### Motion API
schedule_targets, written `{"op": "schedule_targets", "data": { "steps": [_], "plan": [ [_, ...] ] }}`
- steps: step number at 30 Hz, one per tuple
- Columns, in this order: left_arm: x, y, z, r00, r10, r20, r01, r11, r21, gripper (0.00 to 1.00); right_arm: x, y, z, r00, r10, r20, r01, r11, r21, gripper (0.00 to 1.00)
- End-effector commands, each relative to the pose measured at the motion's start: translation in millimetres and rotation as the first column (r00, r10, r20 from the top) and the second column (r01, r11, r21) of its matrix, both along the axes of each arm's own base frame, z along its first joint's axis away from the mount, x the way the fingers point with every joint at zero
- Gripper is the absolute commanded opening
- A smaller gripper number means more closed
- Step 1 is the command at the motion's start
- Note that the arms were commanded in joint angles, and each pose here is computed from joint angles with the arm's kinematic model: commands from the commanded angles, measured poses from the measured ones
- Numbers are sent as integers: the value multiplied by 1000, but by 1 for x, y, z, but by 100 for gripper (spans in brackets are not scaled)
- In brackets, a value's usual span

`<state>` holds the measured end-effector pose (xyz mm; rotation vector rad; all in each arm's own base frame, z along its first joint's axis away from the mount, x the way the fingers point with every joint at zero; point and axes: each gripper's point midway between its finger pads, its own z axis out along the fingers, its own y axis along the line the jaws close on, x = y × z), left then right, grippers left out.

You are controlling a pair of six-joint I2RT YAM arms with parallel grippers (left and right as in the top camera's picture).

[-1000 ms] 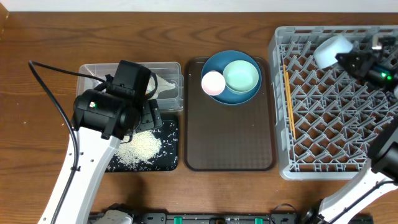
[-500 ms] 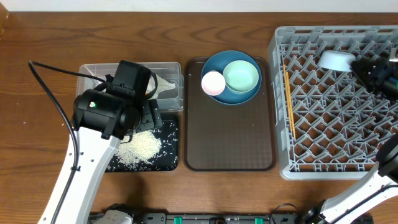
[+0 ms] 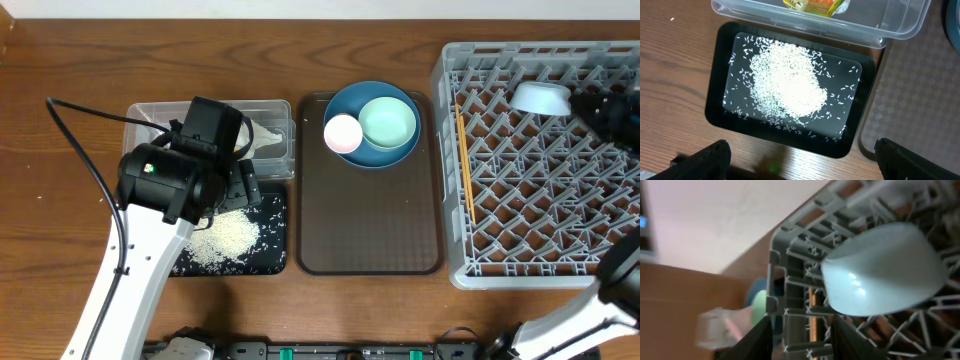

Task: Sort waste into correct bins and load items into the dishwasher rack
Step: 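Lower the bowl into the back of the rack and release, then withdraw the right gripper over the rack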

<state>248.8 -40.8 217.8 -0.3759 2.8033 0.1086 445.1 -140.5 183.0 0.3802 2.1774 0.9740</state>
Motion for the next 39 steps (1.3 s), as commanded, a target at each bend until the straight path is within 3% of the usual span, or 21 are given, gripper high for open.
{"op": "schedule_targets", "data": {
  "steps": [1, 3, 5, 9, 13, 25, 33, 39],
  "plan": [
    [0, 4, -1, 1000, 4, -4, -4, 1000, 19, 95, 10, 13, 14, 1000, -16, 4, 17, 962, -272, 38],
    [0, 4, -1, 1000, 4, -4, -4, 1000, 19, 95, 20, 20, 16, 1000, -28, 8, 29, 930, -368, 38],
    [0, 4, -1, 1000, 4, -4, -4, 1000, 19, 95, 32, 26, 13, 999, -44, 10, 44, 891, -452, 45],
    [0, 4, -1, 1000, 4, -4, -4, 1000, 19, 95, 50, 19, -3, 989, -150, -11, 109, 766, -633, 50],
    [0, 4, -1, 1000, 4, -4, -4, 1000, 19, 95, 60, 13, -13, 977, -214, -10, 142, 682, -717, 64],
    [0, 4, -1, 1000, 4, -4, -4, 1000, 19, 95, 41, 18, -49, 964, -214, -156, 42, 705, -708, 70],
    [0, 4, -1, 1000, 4, -4, -4, 1000, 19, 95, 19, 24, -64, 942, -208, -264, -33, 726, -687, 67],
    [0, 4, -1, 1000, 4, -4, -4, 1000, 19, 95, 27, 47, -43, 971, -113, -210, -40, 791, -611, 63]
  ]
}}
